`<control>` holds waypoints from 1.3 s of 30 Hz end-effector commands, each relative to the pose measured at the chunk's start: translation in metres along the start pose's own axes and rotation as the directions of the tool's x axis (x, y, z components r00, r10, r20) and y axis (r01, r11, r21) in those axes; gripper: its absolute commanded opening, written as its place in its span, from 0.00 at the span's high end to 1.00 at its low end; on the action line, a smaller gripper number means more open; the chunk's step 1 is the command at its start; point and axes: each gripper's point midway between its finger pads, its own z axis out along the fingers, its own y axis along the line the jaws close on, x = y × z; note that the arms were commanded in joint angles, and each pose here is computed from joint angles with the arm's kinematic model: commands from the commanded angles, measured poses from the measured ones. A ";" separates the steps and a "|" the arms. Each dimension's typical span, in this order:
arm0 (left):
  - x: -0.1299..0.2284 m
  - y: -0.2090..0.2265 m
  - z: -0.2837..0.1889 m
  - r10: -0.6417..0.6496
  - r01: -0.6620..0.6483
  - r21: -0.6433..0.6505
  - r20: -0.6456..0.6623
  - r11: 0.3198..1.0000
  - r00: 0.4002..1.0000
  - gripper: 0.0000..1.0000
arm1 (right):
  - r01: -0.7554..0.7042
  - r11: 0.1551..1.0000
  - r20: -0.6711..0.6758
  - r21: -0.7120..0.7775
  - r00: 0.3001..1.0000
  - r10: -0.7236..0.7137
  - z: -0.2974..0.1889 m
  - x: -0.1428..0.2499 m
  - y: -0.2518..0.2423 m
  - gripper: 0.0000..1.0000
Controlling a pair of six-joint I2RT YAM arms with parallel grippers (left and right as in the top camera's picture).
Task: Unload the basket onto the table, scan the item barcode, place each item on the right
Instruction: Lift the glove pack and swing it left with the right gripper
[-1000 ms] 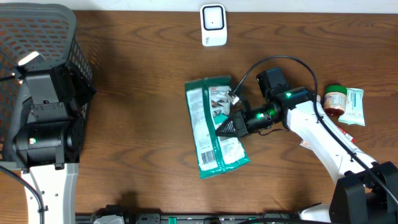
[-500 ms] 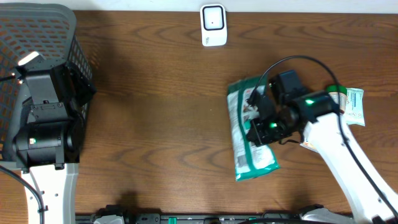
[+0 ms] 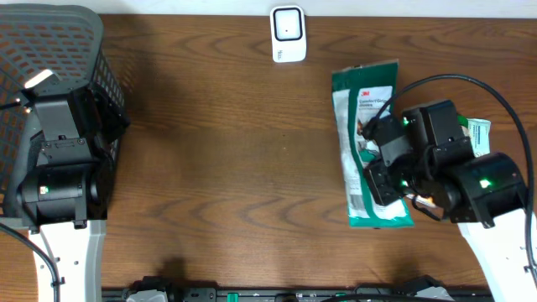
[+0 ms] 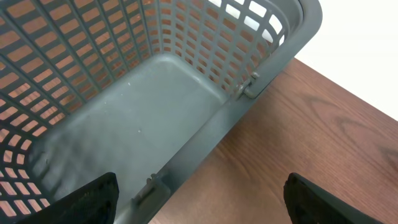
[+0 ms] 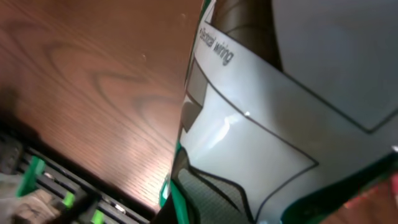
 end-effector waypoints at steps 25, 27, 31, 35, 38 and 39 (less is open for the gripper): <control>-0.002 0.004 0.001 -0.002 0.002 -0.023 0.006 1.000 1.000 0.15 | 0.719 0.255 -0.460 0.647 0.635 -0.620 -0.008 -0.094 0.002 0.99; -0.002 0.004 0.001 -0.002 0.002 -0.023 0.006 1.000 1.000 0.15 | 0.741 0.160 -0.515 0.652 0.587 -0.624 0.001 -0.106 0.012 0.99; -0.002 0.004 0.001 -0.002 0.002 -0.023 0.006 1.000 1.000 0.15 | 0.758 0.003 -0.584 0.653 0.506 -0.635 0.018 -0.127 0.037 0.99; -0.002 0.004 0.001 -0.002 0.002 -0.023 0.006 1.000 1.000 0.15 | 0.760 -0.072 -0.586 0.646 0.433 -0.685 0.033 -0.143 0.068 0.99; -0.002 0.004 0.001 -0.002 0.002 -0.023 0.006 1.000 1.000 0.15 | 0.737 -0.126 -0.585 0.664 0.407 -0.702 0.033 -0.157 0.085 0.99; -0.002 0.004 0.001 -0.002 0.002 -0.023 0.006 1.000 1.000 0.15 | 0.729 -0.136 -0.580 0.671 0.402 -0.708 0.031 -0.162 0.089 0.99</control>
